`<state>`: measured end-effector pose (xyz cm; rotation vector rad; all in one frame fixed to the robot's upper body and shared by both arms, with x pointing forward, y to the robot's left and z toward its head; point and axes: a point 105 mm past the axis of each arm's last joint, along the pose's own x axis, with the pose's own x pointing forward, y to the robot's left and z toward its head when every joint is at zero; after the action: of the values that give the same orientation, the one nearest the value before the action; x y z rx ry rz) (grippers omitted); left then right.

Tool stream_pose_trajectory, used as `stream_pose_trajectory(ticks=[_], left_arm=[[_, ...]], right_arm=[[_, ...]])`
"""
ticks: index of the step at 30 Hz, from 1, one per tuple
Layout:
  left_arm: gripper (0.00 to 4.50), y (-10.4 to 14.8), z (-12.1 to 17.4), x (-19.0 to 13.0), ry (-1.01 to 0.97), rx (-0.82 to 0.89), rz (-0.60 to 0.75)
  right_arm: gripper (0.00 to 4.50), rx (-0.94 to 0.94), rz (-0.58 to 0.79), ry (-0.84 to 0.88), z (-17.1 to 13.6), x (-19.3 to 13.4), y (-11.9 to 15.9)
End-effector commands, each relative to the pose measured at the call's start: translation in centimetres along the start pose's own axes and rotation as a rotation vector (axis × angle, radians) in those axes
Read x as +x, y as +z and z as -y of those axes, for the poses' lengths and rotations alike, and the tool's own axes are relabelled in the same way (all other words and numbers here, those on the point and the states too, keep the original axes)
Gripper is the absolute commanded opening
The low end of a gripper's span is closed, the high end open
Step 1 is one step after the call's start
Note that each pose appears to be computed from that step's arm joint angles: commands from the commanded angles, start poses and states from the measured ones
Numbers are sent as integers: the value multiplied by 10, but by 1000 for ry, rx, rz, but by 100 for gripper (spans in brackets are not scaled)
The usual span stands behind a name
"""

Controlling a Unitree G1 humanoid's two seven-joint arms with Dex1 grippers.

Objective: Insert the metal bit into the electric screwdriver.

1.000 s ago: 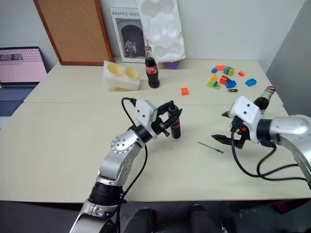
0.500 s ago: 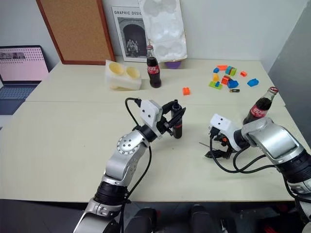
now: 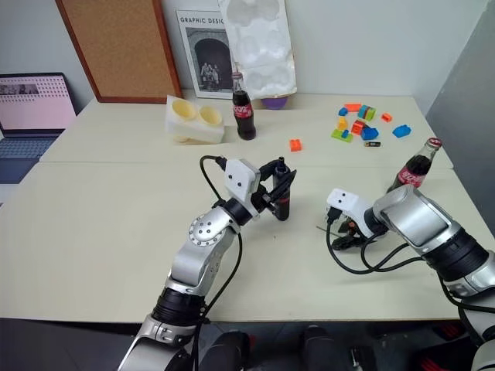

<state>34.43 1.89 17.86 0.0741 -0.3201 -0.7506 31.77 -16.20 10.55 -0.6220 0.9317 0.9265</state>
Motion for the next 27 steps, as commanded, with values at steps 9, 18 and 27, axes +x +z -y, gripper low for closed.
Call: stream_pose_trajectory(ticks=[9,18,27], left_arm=[[164,-12,-1,-3,1,1,-50],[164,-7,-6,-3,0,4,-60],[164,27,-10,-13,-46,-51,32]], right_arm=[[0,-48,-3,-22,5,0,6],[0,71,125,-41,10,-16,15],[0,155,495,-137,6,-65,31]])
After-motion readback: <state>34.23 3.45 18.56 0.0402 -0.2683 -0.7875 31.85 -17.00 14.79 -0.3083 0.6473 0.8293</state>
